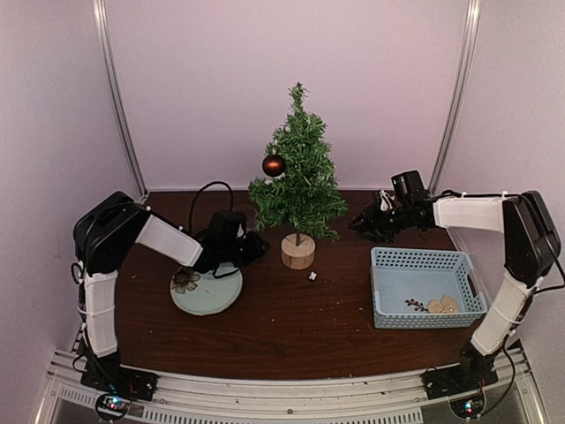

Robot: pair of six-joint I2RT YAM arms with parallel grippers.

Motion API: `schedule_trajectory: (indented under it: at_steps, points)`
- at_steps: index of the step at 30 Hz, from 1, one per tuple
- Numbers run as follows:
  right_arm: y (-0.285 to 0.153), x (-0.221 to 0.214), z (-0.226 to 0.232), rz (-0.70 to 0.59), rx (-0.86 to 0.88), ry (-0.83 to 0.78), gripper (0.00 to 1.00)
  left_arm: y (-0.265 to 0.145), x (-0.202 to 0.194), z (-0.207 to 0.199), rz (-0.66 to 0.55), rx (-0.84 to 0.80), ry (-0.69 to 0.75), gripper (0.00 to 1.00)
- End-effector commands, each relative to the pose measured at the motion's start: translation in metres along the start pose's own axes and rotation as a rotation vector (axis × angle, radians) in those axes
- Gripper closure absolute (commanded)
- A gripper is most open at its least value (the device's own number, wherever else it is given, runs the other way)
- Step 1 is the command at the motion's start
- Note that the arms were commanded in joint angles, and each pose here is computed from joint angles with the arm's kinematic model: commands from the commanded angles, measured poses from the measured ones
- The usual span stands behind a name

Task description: Decorate the small christmas tree

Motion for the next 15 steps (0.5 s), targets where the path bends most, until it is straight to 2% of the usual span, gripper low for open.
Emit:
schedule_trajectory:
  at_steps: [1,6,12,15]
  points:
    - [0.013,0.028,0.014,-0.063,0.051,-0.016,0.64,-0.011,-0.001,-0.031,-0.017,-0.099,0.071,0.74]
    - [0.043,0.054,0.009,-0.068,0.035,0.011,0.65,-0.012,-0.009,-0.038,-0.025,-0.1,0.072,0.74]
    - [0.084,0.068,0.006,-0.046,0.11,0.074,0.67,-0.013,-0.023,-0.043,-0.04,-0.116,0.062,0.74]
    - [0.099,0.063,0.008,-0.009,0.135,0.086,0.68,-0.009,-0.031,-0.046,-0.036,-0.139,0.057,0.68]
Point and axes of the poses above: each gripper's point midway between its finger pads, its own y axis out along the fingers, its own z axis along the line the jaws close on, x = y × z, the point moved 8 cm from there along -y, back along the fingers, and after that the axes turned 3 degrees about -y, right-handed, at the moved point
